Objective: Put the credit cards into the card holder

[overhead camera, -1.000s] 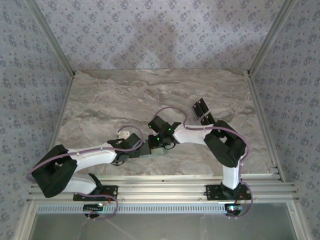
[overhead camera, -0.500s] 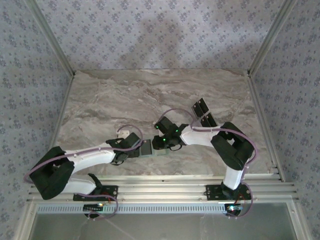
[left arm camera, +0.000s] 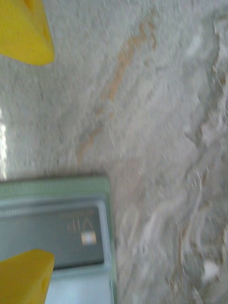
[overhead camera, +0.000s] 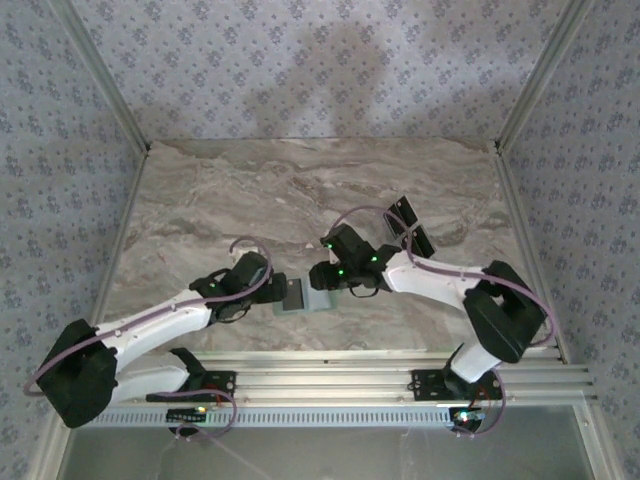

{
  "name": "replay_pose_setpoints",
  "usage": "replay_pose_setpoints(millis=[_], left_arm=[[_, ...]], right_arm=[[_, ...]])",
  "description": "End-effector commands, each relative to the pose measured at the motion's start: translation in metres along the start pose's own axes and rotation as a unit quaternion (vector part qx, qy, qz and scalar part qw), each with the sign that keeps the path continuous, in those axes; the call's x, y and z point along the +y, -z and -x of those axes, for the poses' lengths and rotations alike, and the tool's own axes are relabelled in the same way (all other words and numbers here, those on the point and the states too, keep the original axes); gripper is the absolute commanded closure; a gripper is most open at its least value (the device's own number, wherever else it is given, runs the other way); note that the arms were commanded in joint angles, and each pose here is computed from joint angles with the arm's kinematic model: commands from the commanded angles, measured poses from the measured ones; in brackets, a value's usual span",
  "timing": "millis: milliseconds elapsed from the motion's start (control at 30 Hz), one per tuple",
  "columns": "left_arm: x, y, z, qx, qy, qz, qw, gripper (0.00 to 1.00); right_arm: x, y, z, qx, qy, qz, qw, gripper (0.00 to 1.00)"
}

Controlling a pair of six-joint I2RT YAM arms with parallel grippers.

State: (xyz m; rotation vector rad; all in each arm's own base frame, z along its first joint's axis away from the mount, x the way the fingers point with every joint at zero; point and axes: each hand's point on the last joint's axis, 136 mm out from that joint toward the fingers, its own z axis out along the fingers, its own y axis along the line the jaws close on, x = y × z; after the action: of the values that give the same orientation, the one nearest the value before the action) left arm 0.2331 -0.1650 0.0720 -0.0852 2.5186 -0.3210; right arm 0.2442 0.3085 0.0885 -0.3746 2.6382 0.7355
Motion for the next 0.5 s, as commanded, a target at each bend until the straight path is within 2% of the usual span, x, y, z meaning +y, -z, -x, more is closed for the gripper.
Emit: replay_pose_setpoints(millis=[0,233,467], left_arm=[[-0.030,0.000,0.003,0.005,-0.001,-0.085,0.996,0.00],[-0.042,-0.014,-0.001,0.015,0.006,-0.109,0.994,0.00],[-0.046,-0.028,-0.005,0.019,0.012,-0.115,0.993,0.00]], right_arm=[[-0.029,0.017,-0.011,-0.003,-0.007,-0.054,0.999,0.51],[-0.059,0.031,-0.021,-0.015,-0.037,-0.077,0.996,0.42],[-0.063,0.015,-0.036,0.000,-0.056,-0.063,0.996,0.40]])
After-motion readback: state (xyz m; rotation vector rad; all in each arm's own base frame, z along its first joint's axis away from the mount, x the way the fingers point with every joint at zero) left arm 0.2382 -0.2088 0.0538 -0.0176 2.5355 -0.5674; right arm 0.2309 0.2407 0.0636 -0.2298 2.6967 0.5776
